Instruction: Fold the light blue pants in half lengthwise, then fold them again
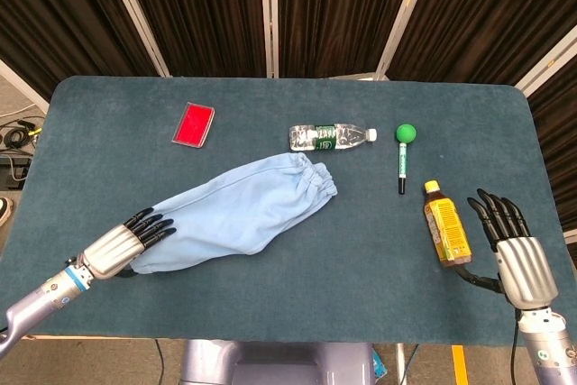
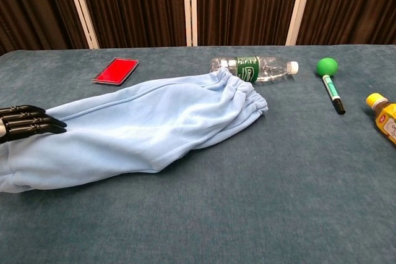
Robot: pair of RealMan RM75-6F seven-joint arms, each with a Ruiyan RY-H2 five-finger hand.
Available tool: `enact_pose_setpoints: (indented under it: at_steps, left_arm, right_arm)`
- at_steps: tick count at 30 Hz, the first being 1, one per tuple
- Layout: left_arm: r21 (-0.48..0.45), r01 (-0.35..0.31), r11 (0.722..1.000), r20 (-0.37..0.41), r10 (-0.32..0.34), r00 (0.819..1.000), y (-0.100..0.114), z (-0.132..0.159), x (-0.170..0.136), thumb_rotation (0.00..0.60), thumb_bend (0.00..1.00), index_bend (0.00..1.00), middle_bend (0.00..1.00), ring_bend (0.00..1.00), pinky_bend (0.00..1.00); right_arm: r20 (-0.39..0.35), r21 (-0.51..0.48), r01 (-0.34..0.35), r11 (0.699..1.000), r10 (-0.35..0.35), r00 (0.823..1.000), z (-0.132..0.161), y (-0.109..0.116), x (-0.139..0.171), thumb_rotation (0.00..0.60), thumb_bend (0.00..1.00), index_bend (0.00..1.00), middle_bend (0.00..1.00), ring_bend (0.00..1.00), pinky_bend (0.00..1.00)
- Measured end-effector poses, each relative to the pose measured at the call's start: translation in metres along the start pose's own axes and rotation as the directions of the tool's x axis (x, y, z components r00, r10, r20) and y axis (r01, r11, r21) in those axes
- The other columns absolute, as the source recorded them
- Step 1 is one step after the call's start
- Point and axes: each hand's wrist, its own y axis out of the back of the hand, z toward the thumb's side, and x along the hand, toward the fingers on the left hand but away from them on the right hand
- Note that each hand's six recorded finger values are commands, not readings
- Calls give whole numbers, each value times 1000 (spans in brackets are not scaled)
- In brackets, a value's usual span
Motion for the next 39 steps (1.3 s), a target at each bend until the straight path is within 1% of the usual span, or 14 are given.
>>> enact_pose_setpoints:
  at_steps: [7,10,12,15,20,23,28,30,33,36,39]
  left_arm:
    - [10,7,1000,4,-7,1000,-9,1,7,600,3,0,0,0,0]
    - [1,-2,1000,5,2,1000,-12,3,14,600,46,0,0,0,0]
    - [-9,-9,1000,9,9,1000,-13,6,18,600,101,0,0,0,0]
    - [-13,-9,1000,18,10,1000,-14,8,22,600,237,0,0,0,0]
    - [-23,-12,1000,26,13,1000,-13,10,25,600,546,0,0,0,0]
    - [-17,-18,1000,26,18,1000,-10,8,25,600,634,0,0,0,0]
    - [-4,-23,1000,19,23,1000,-4,4,25,600,650,1,0,0,0]
    - [-7,-25,1000,15,25,1000,-3,3,26,600,650,16,0,0,0]
    - [-9,-25,1000,11,25,1000,-3,3,27,600,650,80,0,0,4]
    - [-19,-23,1000,6,23,1000,-4,4,29,600,649,169,4,12,58]
    - [-25,-19,1000,2,19,1000,-7,4,31,600,651,253,78,88,141]
  right_arm:
    - [-9,1,-3,1000,3,1000,3,-1,0,600,0,0,0,0,0]
    - [-16,4,-4,1000,4,1000,5,-2,1,600,0,0,0,0,0]
    - [-18,5,-4,1000,4,1000,6,-2,1,600,0,0,0,0,0]
    - [-22,7,-1,1000,1,1000,8,-1,2,600,0,0,0,0,0]
    - [-26,7,4,1000,-4,1000,9,1,3,600,0,0,0,0,0]
    - [-31,5,1,1000,-1,1000,10,1,4,600,0,0,0,0,0]
    - [-34,3,2,1000,-2,999,11,2,4,600,0,0,0,0,0]
    - [-34,2,2,1000,-2,999,11,2,4,600,0,0,0,0,0]
    - [-34,3,2,1000,-2,999,11,2,4,600,0,0,0,0,0]
    - [-35,3,1,1000,-1,999,12,2,4,600,0,0,0,0,0]
    - [-36,4,1,1000,-1,999,12,2,5,600,0,0,0,0,0]
